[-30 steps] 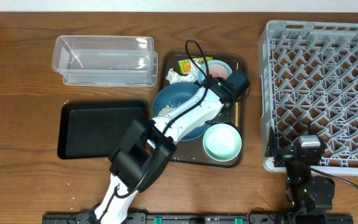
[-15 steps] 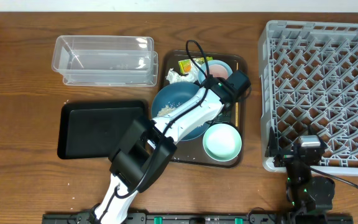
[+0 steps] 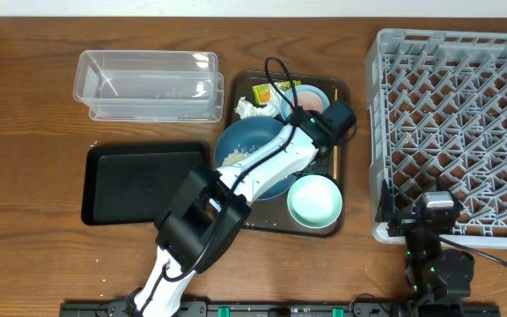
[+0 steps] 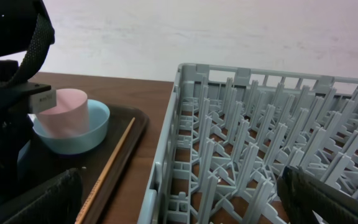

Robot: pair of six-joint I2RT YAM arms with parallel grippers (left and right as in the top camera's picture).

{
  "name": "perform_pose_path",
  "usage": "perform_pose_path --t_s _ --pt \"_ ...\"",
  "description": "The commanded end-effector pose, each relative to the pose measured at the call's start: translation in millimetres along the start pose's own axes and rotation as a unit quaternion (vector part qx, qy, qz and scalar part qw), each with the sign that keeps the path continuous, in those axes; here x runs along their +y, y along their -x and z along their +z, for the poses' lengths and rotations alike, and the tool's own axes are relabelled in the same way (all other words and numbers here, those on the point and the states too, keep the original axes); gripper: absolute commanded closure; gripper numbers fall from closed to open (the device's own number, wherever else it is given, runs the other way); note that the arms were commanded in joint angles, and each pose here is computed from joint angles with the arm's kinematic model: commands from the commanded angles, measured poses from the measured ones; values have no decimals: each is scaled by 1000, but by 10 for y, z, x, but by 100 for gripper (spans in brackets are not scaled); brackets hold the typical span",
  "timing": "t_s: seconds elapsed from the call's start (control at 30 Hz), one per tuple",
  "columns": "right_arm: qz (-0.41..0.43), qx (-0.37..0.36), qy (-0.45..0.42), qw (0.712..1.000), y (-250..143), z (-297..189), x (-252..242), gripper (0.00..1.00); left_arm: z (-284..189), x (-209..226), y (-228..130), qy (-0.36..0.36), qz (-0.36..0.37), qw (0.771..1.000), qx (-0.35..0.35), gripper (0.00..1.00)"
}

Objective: Sort waste into correct bins and load items into the dishwasher rack
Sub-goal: 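Grasp the blue plate rim with the left gripper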

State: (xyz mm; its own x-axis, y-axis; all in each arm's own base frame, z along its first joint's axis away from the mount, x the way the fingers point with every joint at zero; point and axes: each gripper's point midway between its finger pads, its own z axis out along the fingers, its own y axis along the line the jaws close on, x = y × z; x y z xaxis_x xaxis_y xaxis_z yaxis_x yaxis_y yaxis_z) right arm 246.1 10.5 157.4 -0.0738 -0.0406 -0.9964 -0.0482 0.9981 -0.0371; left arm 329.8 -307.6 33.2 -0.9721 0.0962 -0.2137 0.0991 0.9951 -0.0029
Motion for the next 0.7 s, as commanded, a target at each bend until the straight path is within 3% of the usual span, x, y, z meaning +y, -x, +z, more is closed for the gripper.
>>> perform_pose_path --t_s 0.0,0.67 --pt "-6 0 -4 1000 -10 0 -15 1 -97 53 32 5 -3 1000 -8 94" --pt "-6 0 -4 1000 -10 0 -15 1 -784 136 221 -17 -14 997 -75 94"
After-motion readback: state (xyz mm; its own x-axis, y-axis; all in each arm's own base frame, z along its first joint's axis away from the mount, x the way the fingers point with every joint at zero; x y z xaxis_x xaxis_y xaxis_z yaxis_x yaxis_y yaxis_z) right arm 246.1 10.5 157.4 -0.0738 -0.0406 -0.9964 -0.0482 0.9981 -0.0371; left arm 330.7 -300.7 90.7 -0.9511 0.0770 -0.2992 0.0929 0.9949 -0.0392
